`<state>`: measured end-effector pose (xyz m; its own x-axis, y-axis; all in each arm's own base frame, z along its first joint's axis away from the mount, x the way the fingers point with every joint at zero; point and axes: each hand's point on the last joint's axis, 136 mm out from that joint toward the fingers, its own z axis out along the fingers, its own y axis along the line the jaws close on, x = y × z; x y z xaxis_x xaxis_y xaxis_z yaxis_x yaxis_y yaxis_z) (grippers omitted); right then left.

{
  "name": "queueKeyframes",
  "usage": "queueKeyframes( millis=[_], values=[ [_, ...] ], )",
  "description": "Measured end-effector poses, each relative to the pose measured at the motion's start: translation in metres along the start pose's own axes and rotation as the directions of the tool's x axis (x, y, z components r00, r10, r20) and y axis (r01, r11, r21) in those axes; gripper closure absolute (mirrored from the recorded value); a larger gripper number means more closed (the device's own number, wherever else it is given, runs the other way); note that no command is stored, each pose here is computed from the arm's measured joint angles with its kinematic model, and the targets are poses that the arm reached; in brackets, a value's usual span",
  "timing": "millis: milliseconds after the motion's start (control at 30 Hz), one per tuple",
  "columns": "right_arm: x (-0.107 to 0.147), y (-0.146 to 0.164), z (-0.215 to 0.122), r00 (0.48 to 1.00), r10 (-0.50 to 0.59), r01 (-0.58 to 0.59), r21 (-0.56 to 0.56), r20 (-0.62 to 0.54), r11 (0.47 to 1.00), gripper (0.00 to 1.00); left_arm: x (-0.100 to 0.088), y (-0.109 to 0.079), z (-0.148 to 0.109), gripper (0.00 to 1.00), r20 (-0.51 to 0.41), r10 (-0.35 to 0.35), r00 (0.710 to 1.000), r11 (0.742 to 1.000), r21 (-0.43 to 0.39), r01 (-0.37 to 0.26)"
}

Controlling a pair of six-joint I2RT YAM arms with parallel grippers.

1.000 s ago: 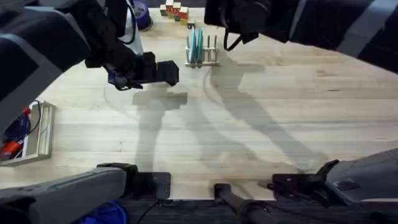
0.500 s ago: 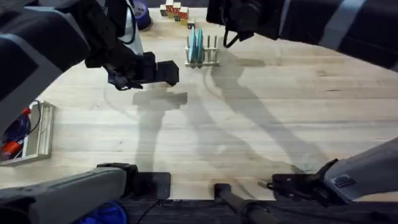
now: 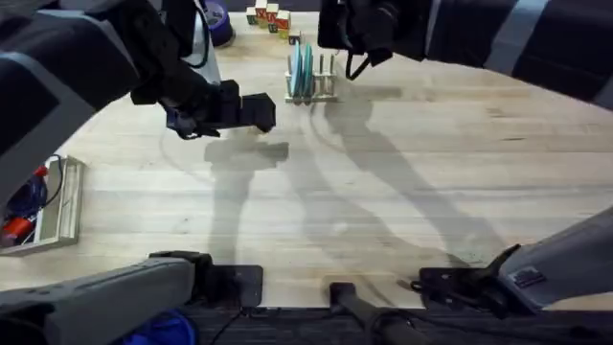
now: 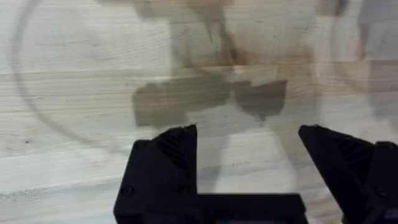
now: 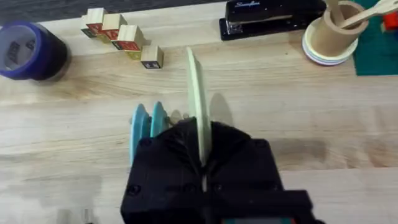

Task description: Pick up the plates from the table one by one and place each into a slot on the dish rack.

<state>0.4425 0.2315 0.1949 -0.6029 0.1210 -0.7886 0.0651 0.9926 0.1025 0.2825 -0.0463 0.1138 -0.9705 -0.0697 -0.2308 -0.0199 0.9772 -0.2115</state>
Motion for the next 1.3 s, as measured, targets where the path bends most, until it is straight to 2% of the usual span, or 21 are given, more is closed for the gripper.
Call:
queueKeyframes(
  millis=[133,400,967,1300],
  values=[
    [0.006,0.000,0.008,1.000,-0.003,0.003,-0.005,-0.025,1.000,0.968,0.000,0.000,0.000,0.007,0.000,0.000,1.000,1.000,0.000,0.000],
    [0.034,-0.001,0.027,0.993,-0.041,0.043,0.013,-0.111,0.999,0.968,0.000,0.000,0.000,0.006,0.000,0.000,1.000,1.000,0.000,0.000],
    [0.045,-0.004,0.029,0.989,0.029,-0.023,0.043,-0.148,0.999,0.968,0.000,0.000,0.000,0.007,0.000,0.000,1.000,1.000,0.000,0.000],
    [0.066,0.003,0.040,0.981,0.014,-0.006,0.039,-0.194,0.999,0.968,0.000,0.000,0.000,0.007,0.000,0.000,1.000,1.000,0.000,0.000]
  ],
)
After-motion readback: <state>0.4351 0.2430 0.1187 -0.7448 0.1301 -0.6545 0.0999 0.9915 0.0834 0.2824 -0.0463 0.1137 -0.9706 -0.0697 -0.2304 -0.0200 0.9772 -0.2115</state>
